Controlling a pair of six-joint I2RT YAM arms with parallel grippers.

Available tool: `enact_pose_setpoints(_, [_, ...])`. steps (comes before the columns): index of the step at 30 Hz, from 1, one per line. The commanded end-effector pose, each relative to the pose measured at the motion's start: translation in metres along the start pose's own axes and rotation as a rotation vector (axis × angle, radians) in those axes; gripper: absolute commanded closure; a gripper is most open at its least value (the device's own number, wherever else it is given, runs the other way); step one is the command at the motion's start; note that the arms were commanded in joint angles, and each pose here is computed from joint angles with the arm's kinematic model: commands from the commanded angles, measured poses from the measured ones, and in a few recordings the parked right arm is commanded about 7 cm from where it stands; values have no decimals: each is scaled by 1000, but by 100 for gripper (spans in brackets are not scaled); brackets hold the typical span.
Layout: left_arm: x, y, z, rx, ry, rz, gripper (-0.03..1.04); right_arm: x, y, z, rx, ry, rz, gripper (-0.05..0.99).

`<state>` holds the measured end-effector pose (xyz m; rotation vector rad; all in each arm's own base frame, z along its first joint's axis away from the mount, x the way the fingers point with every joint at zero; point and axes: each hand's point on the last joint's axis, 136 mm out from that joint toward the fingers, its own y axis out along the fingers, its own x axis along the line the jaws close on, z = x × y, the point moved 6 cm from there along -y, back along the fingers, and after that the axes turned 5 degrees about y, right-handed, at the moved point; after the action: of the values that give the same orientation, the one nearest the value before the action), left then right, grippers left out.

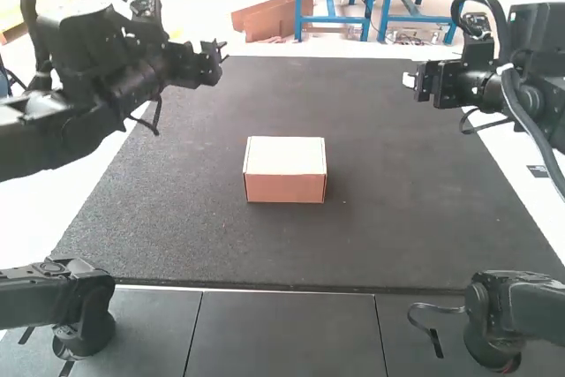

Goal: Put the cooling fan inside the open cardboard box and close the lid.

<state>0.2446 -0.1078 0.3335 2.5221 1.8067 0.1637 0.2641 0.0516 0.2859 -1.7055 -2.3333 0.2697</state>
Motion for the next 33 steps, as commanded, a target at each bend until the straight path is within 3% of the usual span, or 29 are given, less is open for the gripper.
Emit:
enact_pose_setpoints(1, [10,-22,12,-44,26,-55,5,-3,-22,1,-101,-54,58,3])
enact_pose_setpoints(6, [13,-53,43,-78,21,-72,5,-24,-15,43,-47,6,217,2])
enact_pose_setpoints(8, [14,-64,52,-108,34,-77,5,-21,-25,32,-219,-1,198,3])
enact_pose_setpoints(14, [18,-87,74,-154,40,-108,5,-16,-41,70,-266,-22,175,3])
enact_pose_setpoints(23, [19,-98,91,-184,45,-118,5,-13,-65,88,-438,-41,182,3])
enact_pose_setpoints(29, [18,-95,111,-131,38,-120,6,-14,-65,96,-442,-53,194,3])
enact_pose_setpoints(31, [22,-95,114,-117,12,-138,6,-17,-61,103,-423,-46,208,3])
enact_pose_setpoints(33, [29,-95,117,-98,15,-174,6,-22,-58,110,-412,-32,234,3])
